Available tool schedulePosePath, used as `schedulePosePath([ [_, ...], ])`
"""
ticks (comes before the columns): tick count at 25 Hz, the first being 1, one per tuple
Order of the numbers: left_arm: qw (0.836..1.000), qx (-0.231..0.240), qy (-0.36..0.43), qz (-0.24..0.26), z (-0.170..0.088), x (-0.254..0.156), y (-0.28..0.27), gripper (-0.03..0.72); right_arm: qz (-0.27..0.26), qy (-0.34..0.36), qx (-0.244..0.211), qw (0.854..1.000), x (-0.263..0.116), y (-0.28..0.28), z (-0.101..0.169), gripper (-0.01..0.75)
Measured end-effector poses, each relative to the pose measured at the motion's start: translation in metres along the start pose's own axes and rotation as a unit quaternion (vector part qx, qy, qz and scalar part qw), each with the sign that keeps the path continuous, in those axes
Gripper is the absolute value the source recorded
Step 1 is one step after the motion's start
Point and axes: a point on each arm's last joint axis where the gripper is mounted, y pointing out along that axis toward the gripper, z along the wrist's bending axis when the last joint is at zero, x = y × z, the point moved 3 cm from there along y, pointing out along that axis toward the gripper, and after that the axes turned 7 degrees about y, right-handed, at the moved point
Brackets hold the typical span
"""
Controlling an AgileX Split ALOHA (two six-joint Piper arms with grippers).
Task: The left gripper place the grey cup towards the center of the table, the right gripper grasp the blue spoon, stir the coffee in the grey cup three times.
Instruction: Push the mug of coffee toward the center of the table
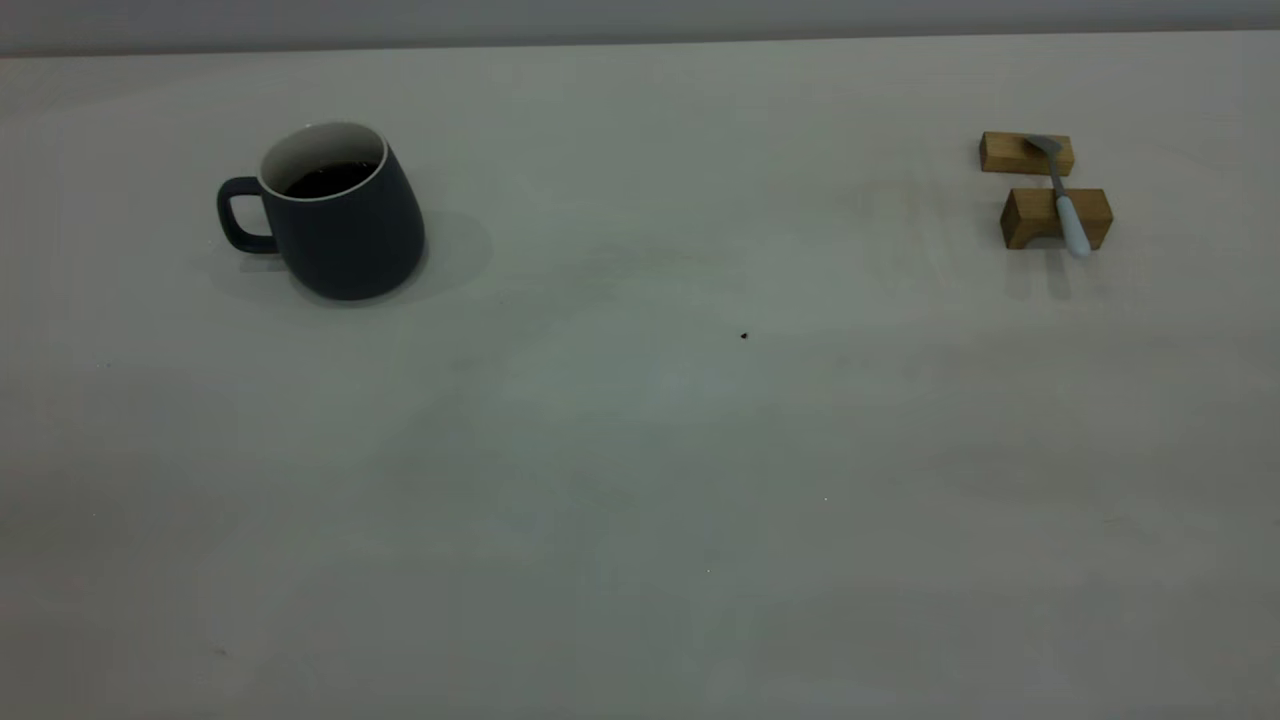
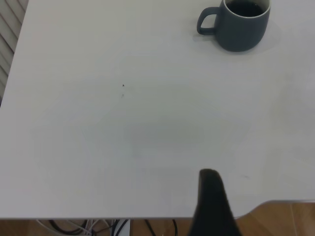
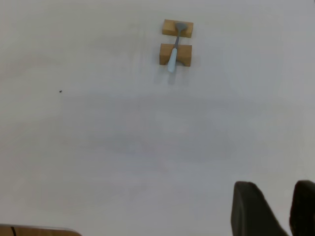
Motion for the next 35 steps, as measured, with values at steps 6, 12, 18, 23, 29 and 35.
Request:
schedulePosePath([
  [6, 1.000, 0.000, 0.000, 0.000, 0.000, 0.000, 0.000, 0.591, 0.000, 0.000, 0.000, 1.000, 0.000, 0.000, 0.000, 0.240],
  [12, 1.000, 0.000, 0.000, 0.000, 0.000, 0.000, 0.000, 0.591, 0.000, 0.000, 0.000, 1.000, 0.000, 0.000, 0.000, 0.240],
  [18, 1.000, 0.000, 0.000, 0.002, 0.000, 0.000, 0.000, 0.591, 0.000, 0.000, 0.000, 1.000, 0.000, 0.000, 0.000, 0.240],
  [23, 0.999, -0.006, 0.007, 0.047, 0.002, 0.018, 0.005, 0.591, 0.000, 0.000, 0.000, 1.000, 0.000, 0.000, 0.000, 0.240],
  [29, 0.993, -0.019, 0.046, 0.108, 0.007, 0.071, 0.039, 0.591, 0.000, 0.000, 0.000, 1.000, 0.000, 0.000, 0.000, 0.240],
  [35, 0.977, -0.037, 0.123, 0.168, 0.013, 0.131, 0.099, 0.600, 0.000, 0.000, 0.000, 1.000, 0.000, 0.000, 0.000, 0.240],
])
